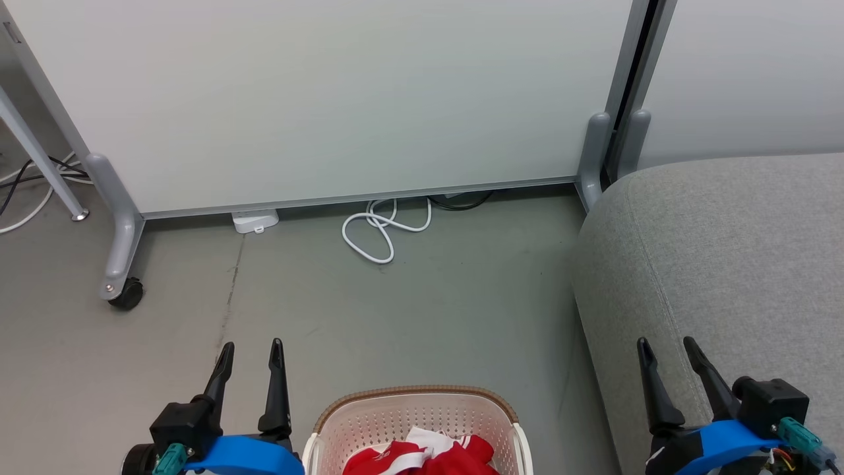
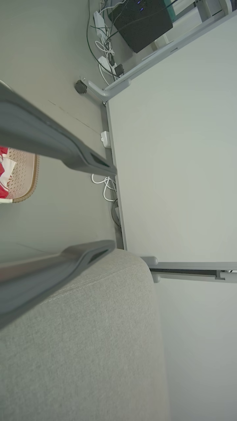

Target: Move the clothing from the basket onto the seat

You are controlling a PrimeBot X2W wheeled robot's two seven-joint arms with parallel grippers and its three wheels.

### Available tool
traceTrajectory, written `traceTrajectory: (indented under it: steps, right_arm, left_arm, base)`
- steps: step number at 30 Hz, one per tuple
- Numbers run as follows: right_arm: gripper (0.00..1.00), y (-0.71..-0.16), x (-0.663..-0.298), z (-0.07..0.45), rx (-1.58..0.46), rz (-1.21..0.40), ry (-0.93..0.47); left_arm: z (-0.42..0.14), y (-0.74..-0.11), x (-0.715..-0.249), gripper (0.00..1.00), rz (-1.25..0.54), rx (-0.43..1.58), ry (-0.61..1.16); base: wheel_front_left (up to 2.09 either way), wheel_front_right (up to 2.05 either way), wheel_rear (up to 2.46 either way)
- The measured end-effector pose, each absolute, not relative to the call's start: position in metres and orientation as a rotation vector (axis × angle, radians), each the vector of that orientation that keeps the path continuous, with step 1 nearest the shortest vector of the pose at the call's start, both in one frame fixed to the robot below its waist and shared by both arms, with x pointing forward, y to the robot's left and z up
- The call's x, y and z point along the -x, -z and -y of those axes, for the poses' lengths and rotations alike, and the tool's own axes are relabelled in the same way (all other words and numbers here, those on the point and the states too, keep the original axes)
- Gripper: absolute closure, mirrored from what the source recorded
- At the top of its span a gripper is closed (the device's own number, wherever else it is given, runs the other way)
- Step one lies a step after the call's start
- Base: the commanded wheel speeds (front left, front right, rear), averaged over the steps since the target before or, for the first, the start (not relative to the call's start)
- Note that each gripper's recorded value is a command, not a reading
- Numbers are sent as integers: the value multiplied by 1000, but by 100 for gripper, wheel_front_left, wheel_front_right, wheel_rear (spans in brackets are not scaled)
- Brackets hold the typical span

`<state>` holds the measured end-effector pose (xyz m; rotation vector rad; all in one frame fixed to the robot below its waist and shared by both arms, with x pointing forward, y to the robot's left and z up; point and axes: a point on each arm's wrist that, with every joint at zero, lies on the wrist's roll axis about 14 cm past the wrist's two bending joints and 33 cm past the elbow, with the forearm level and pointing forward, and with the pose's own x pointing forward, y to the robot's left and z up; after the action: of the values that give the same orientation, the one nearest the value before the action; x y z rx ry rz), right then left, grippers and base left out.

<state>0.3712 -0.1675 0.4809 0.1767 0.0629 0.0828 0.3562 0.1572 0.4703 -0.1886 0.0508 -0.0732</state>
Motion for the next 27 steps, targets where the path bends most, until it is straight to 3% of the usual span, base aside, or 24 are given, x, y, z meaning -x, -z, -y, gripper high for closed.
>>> traceTrajectory:
  steps: [27]
  right_arm:
    - [0,-480,-372,166,-93,-51,-99]
  left_arm:
    - [-153,-465,-354,0,-57,135,88]
  base:
    - [0,0,0]
